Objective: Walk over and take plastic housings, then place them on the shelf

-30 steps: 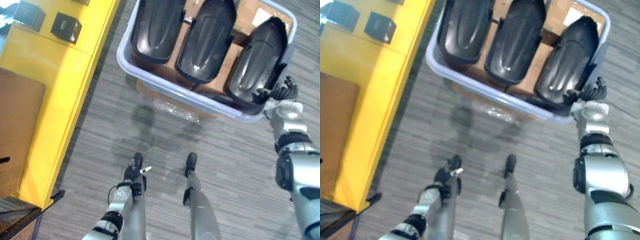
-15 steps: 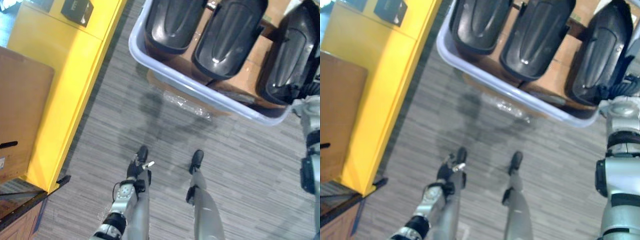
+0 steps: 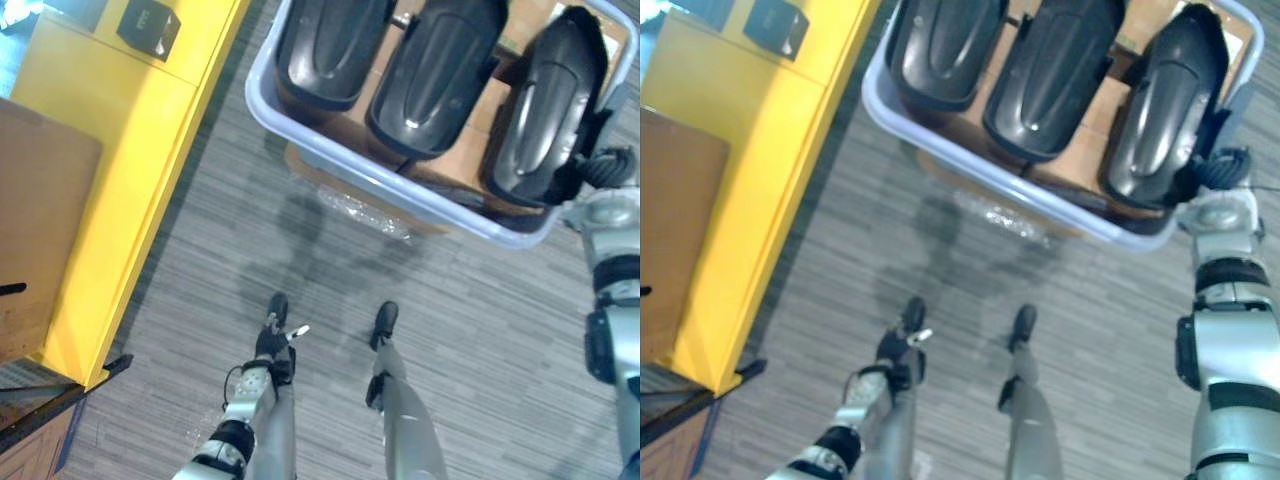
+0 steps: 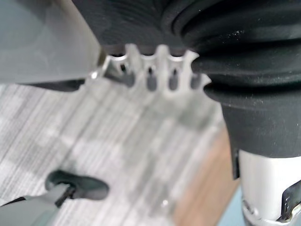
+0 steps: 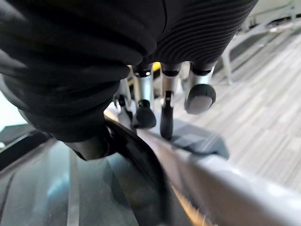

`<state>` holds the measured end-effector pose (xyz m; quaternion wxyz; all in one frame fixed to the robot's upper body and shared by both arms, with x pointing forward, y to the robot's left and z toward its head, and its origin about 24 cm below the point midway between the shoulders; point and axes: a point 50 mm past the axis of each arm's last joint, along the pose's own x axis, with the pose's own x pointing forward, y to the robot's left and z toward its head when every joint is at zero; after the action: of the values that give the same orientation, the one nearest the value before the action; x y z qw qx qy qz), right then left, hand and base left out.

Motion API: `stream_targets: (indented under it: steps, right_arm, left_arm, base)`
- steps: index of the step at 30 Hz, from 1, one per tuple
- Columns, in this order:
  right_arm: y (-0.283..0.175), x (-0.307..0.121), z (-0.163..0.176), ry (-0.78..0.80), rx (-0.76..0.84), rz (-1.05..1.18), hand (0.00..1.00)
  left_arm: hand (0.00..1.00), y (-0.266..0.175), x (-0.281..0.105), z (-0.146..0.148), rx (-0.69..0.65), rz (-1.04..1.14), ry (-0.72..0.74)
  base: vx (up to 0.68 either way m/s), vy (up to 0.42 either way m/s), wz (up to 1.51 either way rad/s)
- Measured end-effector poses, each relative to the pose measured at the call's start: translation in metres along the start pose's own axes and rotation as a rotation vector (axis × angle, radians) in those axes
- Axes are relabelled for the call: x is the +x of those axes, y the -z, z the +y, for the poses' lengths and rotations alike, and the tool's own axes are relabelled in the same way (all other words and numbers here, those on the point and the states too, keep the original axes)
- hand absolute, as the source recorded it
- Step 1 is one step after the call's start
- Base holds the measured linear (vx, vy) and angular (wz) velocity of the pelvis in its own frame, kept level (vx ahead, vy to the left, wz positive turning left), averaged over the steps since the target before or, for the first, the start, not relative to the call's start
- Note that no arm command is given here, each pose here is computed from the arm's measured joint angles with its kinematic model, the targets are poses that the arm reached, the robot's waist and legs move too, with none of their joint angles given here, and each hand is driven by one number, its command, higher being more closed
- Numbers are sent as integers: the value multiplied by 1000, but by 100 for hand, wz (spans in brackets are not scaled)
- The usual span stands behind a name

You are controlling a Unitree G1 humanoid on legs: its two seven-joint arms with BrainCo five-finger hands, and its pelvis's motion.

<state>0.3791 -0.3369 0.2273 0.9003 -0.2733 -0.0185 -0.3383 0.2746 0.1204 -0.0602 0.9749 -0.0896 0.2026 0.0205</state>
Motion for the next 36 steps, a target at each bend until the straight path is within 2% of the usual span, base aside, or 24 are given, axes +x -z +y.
stream_targets:
  steps: [4,10,14,19,24,29,32,36]
  right_arm:
    - [0,-6,9,46,-27,-42,100]
    - [-16,-9,-2,177,-100,-158,100]
    - [-21,-11,-10,242,-78,-185,100]
    - [-19,-15,-17,287,-91,-203,100]
    - [5,-21,-22,309,-126,-158,100]
    - [-9,-34,-31,385,-160,-283,100]
    - [-14,-45,-21,388,-187,-343,100]
    - [-21,-54,-3,353,-192,-393,100]
  left_arm:
    - [0,0,0,7,8,-1,-56]
    - [0,-10,1,35,-10,-42,-187]
    - [0,-28,2,47,-33,-121,-231]
    - [0,-74,0,62,-71,-311,-271]
    - [0,-136,-19,65,-110,-585,-263]
    - [0,-192,-35,53,-60,-819,-224]
    - [0,-212,-38,37,11,-901,-204]
    - [0,-237,-39,6,69,-975,-95]
  base:
    - [-54,2,2]
    - [-36,8,2]
    - [-20,7,7]
    - [-14,5,4]
    - [-16,15,9]
    - [-38,6,4]
    - [-5,3,4]
    - [-4,0,-3]
